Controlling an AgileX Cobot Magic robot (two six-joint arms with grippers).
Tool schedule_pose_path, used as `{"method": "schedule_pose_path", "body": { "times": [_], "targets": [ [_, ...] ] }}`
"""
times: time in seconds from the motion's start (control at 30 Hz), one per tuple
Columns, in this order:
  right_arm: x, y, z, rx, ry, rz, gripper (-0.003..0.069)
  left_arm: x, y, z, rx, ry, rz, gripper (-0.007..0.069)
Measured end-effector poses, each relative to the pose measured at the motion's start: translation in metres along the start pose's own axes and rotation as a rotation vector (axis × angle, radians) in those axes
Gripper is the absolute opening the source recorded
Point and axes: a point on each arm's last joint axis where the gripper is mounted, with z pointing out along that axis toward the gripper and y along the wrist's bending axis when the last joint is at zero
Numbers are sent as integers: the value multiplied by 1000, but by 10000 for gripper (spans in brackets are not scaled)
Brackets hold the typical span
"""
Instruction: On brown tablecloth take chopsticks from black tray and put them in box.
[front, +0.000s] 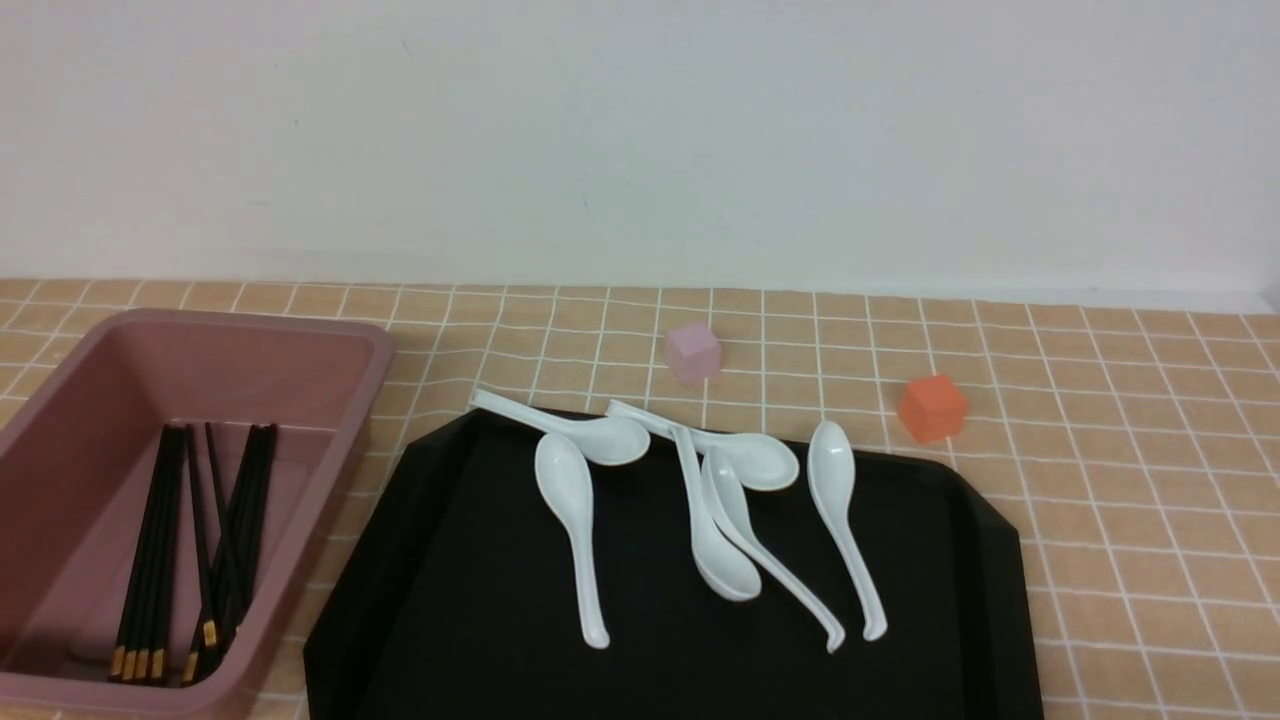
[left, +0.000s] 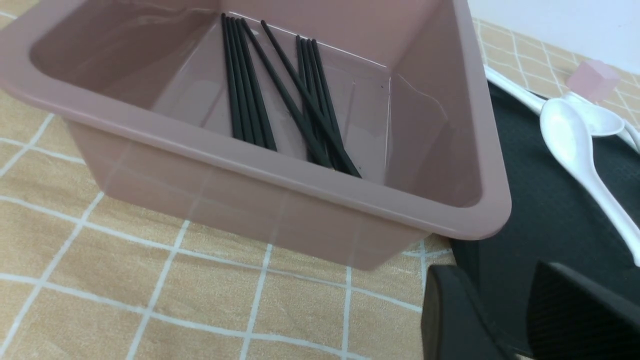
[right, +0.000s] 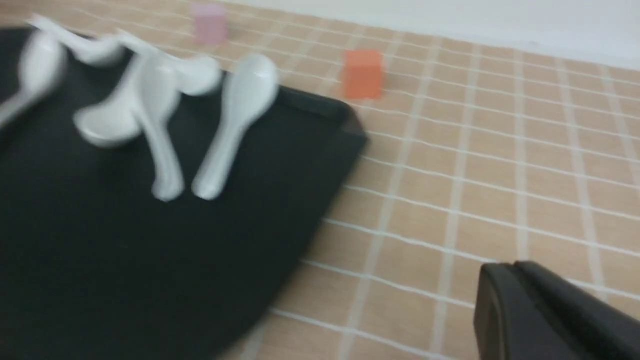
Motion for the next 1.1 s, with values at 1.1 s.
{"method": "schedule_pose_path", "body": {
  "times": [1.1],
  "targets": [
    [1, -8, -1, 143, 16, 25, 76, 0, 0, 0, 0, 0, 0, 239]
  ]
}}
